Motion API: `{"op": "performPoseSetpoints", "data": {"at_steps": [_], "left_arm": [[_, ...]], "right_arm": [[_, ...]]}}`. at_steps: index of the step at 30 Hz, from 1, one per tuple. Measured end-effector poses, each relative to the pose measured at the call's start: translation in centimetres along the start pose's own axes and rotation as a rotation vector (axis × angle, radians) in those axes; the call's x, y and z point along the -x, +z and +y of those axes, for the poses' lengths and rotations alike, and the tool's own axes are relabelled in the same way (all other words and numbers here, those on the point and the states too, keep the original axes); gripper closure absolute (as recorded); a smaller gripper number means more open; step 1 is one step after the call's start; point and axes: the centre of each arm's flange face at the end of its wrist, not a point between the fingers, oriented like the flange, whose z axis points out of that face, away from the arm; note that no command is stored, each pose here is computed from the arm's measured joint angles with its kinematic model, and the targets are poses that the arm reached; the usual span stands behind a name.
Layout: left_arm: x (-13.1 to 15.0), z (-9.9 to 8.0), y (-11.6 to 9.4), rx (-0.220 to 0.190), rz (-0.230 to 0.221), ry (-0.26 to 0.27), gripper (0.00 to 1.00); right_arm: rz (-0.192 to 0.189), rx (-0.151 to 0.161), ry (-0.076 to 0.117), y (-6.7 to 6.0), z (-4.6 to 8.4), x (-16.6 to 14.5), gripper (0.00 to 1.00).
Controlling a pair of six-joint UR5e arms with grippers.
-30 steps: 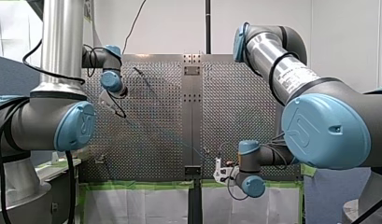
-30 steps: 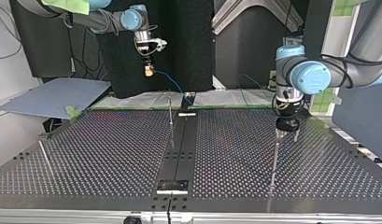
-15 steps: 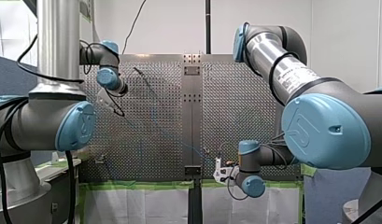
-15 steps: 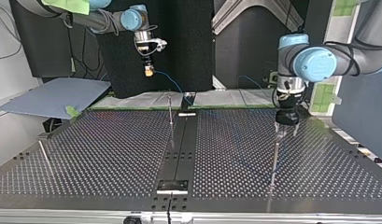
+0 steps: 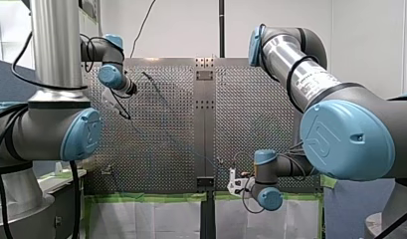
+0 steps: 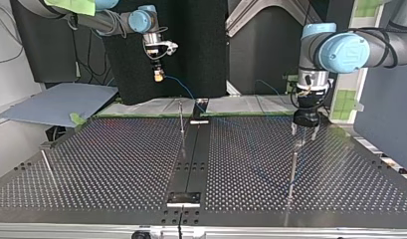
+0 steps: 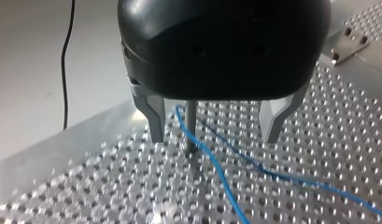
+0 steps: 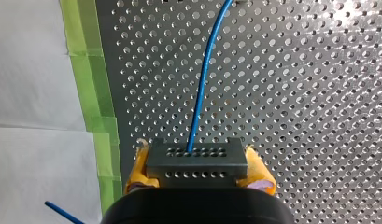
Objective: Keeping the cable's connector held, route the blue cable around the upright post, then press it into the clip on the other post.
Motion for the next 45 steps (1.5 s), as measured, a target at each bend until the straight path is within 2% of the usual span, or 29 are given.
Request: {"op": "performPoseSetpoints", "data": {"at_steps": [6, 11, 15, 21, 28, 31, 34, 39, 45], "left_arm": [[1.0, -1.4, -1.6, -0.007, 0.006, 0.026, 0.00], [2.4, -2.4, -3.0, 0.002, -0.024, 0.063, 0.00], [3.5, -3.5, -4.1, -0.015, -0.050, 0.100, 0.00], [5.2, -5.5, -5.5, -0.063, -0.076, 0.131, 0.00], [7.8, -9.5, -6.7, -0.166, -0.103, 0.145, 0.00], [8.2, -10.7, -6.6, -0.197, -0.088, 0.153, 0.00], [8.1, -11.3, -6.0, -0.208, -0.054, 0.174, 0.00], [8.0, -11.9, -4.8, -0.196, -0.010, 0.216, 0.00], [8.2, -11.9, -3.5, -0.124, -0.004, 0.274, 0.00]], "right_arm": [[0.000, 0.000, 0.000, 0.0, 0.0, 0.0, 1.00], [0.001, 0.000, 0.001, 0.0, 0.0, 0.0, 1.00], [0.002, 0.000, 0.001, 0.1, 0.0, 0.0, 1.00], [0.003, -0.001, 0.002, 0.1, 0.0, -0.1, 1.00], [0.003, -0.005, 0.001, 0.3, -0.1, -0.1, 1.00], [0.003, -0.009, 0.001, 0.4, -0.1, -0.1, 1.00], [0.001, -0.010, 0.000, 0.4, -0.1, -0.1, 1.00], [0.000, -0.011, 0.000, 0.4, -0.1, -0.1, 1.00], [0.001, -0.012, -0.001, 0.4, -0.2, -0.1, 1.00]]}}
